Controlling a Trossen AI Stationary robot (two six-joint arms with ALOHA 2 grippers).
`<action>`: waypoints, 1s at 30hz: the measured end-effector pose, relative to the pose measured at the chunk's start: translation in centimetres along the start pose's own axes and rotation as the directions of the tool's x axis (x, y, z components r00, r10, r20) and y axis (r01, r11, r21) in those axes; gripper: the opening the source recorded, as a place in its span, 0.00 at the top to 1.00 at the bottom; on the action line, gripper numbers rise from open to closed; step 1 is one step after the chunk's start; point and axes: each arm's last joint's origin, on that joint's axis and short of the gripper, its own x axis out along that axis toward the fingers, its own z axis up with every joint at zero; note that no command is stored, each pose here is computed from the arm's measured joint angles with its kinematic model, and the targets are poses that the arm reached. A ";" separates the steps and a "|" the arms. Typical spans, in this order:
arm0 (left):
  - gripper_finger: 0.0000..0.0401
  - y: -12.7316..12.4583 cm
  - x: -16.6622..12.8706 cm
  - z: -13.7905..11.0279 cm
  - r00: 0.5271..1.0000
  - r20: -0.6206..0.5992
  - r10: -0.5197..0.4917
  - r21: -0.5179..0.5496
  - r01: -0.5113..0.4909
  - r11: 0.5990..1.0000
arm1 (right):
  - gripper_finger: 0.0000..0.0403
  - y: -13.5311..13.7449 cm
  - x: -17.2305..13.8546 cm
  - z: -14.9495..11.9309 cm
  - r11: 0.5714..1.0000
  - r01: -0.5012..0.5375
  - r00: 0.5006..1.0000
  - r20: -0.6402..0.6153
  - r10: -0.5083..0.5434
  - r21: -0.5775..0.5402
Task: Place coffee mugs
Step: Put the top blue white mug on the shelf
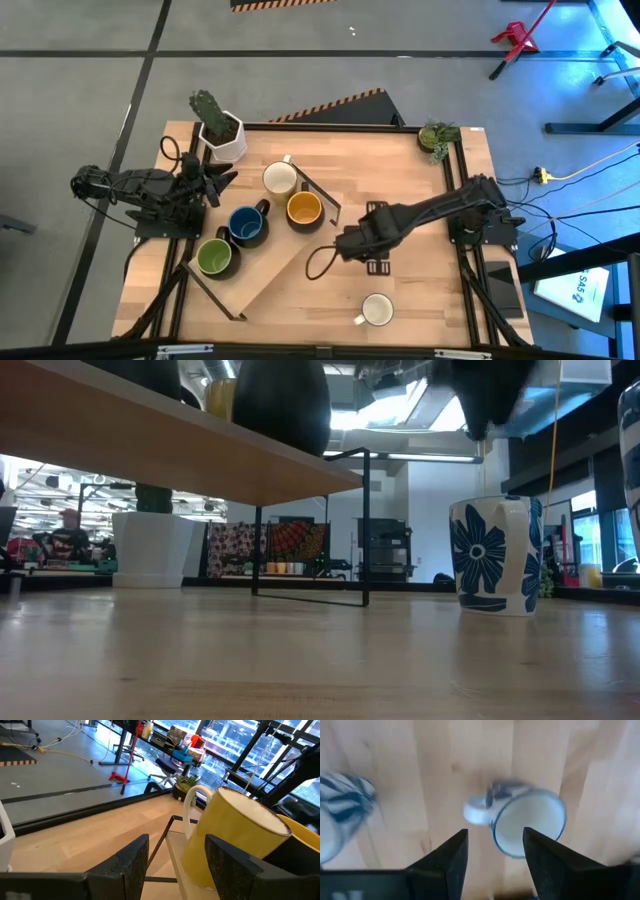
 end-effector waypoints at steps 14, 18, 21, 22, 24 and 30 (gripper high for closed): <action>0.53 0.0 0.0 -0.1 1.000 -0.004 0.002 0.006 -0.002 1.000 | 0.57 -0.6 1.5 -0.2 0.997 -0.059 0.997 0.046 0.056 0.056; 0.53 0.0 0.0 -0.1 1.000 -0.004 0.002 0.005 -0.002 1.000 | 0.57 -0.8 1.6 -0.3 0.995 -0.048 0.998 0.042 0.044 0.084; 0.53 0.0 0.0 0.0 1.000 -0.003 0.002 0.005 -0.002 1.000 | 0.57 -0.4 2.6 0.1 0.993 -0.078 0.995 0.072 0.072 0.090; 0.53 0.0 0.0 -0.1 1.000 -0.004 0.002 0.005 -0.002 1.000 | 0.57 -0.3 3.1 0.2 0.992 -0.086 0.994 0.076 0.079 0.090; 0.53 0.0 0.0 0.0 1.000 -0.004 0.002 0.005 -0.002 1.000 | 0.57 -0.3 4.0 0.0 0.992 -0.082 0.996 0.053 0.077 0.095; 0.53 0.0 0.0 0.0 1.000 -0.002 0.004 0.005 -0.004 1.000 | 0.57 -0.3 6.3 -0.8 0.991 -0.038 0.999 -0.022 0.041 0.126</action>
